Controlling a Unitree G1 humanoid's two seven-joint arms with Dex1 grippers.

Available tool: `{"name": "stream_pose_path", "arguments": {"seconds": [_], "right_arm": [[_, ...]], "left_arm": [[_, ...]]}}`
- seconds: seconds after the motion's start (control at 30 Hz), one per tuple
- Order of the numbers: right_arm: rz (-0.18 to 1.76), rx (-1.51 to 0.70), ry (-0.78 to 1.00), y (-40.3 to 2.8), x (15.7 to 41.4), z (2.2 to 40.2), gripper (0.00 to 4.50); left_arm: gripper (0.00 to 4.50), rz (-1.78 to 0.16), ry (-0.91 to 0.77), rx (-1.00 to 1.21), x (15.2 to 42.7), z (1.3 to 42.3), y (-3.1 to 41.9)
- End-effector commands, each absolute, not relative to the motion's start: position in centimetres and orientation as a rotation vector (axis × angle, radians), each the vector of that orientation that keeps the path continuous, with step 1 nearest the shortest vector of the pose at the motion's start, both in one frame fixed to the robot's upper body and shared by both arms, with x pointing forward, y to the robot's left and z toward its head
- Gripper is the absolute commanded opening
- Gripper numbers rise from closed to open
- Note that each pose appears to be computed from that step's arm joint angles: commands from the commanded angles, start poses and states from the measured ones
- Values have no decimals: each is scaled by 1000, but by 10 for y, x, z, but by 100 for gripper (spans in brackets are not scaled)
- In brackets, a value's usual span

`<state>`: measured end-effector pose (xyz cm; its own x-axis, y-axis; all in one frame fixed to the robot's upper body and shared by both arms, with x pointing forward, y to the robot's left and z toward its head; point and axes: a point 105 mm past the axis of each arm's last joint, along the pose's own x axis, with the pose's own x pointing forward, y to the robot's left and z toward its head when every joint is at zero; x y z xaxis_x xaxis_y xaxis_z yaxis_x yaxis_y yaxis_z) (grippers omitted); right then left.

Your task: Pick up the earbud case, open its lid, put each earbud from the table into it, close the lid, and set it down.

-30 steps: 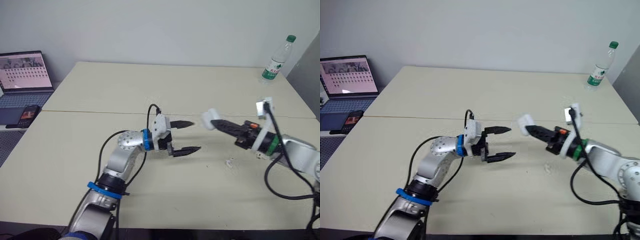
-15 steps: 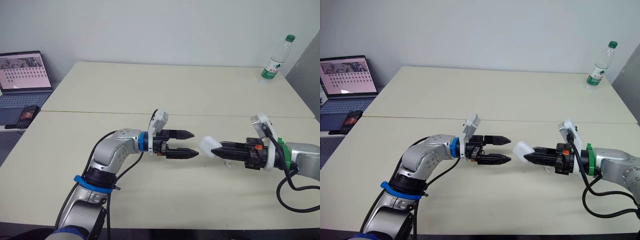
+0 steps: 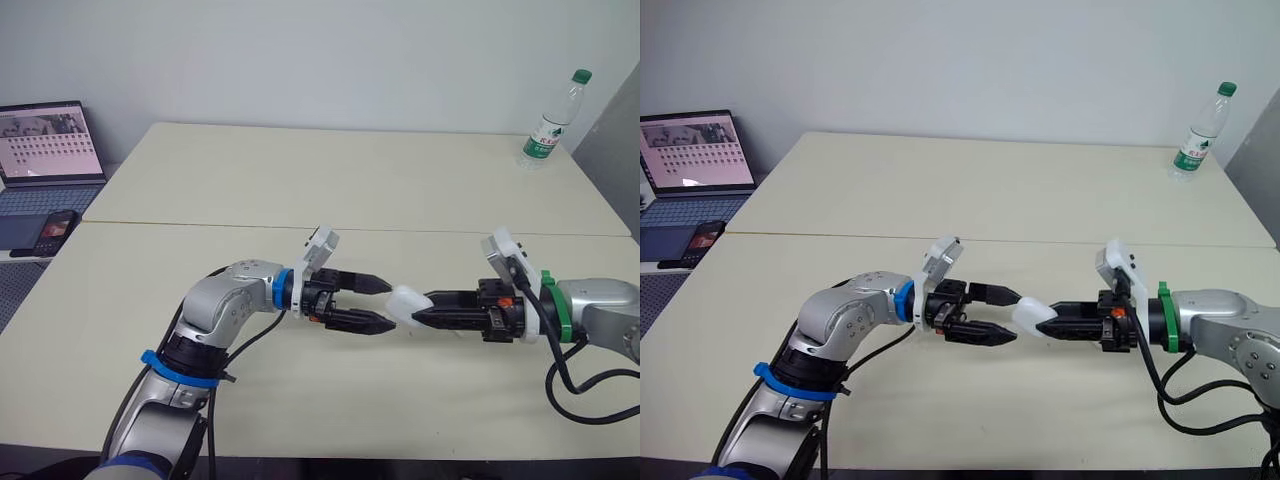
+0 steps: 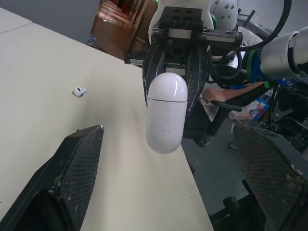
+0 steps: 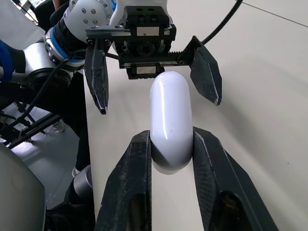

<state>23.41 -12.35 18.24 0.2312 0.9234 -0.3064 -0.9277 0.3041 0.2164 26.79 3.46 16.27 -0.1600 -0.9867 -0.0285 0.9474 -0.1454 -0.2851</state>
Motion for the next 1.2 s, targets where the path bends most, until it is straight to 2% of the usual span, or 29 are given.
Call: {"name": "stream_pose_path", "arguments": {"seconds": [0.03, 0.33, 0.37, 0.43, 0.53, 0.73, 1.1, 1.2], "right_arm": [[1306, -55, 364, -118, 231, 192, 76], [1322, -54, 348, -114, 229, 192, 76], [1324, -53, 347, -113, 229, 191, 76], [1329, -49, 347, -111, 227, 190, 76], [1333, -47, 343, -110, 226, 190, 76], [1334, -50, 339, -108, 226, 189, 76], [1276, -119, 324, -112, 236, 183, 76], [1231, -147, 291, -115, 242, 186, 182]], "left_arm": [[447, -1750, 235, -177, 262, 170, 32], [447, -1746, 245, -165, 263, 166, 32], [429, -1743, 243, -163, 264, 166, 32], [383, -1736, 247, -166, 265, 165, 31], [289, -1742, 252, -168, 264, 164, 32], [84, -1761, 244, -181, 261, 167, 30], [75, -1763, 243, -176, 262, 165, 30], [75, -1739, 246, -165, 266, 163, 31]]}}
